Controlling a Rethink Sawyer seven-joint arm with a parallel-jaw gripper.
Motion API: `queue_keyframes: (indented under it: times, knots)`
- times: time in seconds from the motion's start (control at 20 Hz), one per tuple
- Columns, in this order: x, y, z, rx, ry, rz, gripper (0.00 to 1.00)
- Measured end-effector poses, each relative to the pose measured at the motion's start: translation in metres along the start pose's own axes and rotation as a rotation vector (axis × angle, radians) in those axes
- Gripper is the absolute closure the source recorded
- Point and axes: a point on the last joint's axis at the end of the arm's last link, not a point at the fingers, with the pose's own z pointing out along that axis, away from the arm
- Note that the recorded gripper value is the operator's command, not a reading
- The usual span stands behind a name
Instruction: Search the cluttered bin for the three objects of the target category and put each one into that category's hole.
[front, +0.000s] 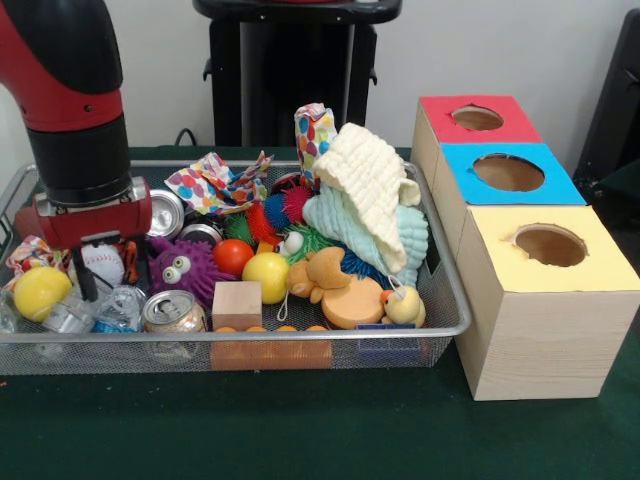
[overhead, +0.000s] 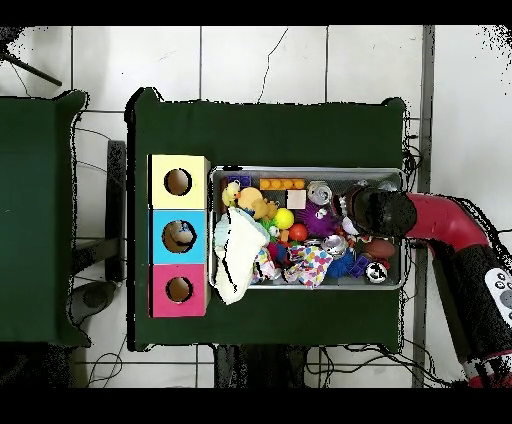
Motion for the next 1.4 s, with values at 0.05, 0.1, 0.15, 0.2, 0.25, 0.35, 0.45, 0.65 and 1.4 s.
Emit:
queue_keyframes:
  times: [0.05, 0.1, 0.15, 0.2, 0.25, 0.35, 0.45, 0.65, 1.4]
  knots:
    - [-0.002, -0.003, -0.003, 0.009, -0.003, 0.000, 0.00]
    - [-0.002, -0.004, -0.004, 0.012, -0.004, 0.000, 0.00]
    - [-0.003, -0.006, -0.005, 0.015, -0.006, 0.001, 0.00]
    - [-0.003, -0.007, -0.005, 0.017, -0.007, 0.002, 0.00]
    - [-0.004, -0.009, -0.005, 0.019, -0.008, 0.003, 0.00]
    - [-0.004, -0.010, -0.004, 0.020, -0.009, 0.006, 0.00]
    - [-0.004, -0.010, -0.002, 0.017, -0.009, 0.007, 0.00]
    - [-0.003, -0.008, 0.000, 0.014, -0.007, 0.006, 0.00]
    - [0.003, 0.002, 0.020, -0.011, -0.006, 0.004, 0.00]
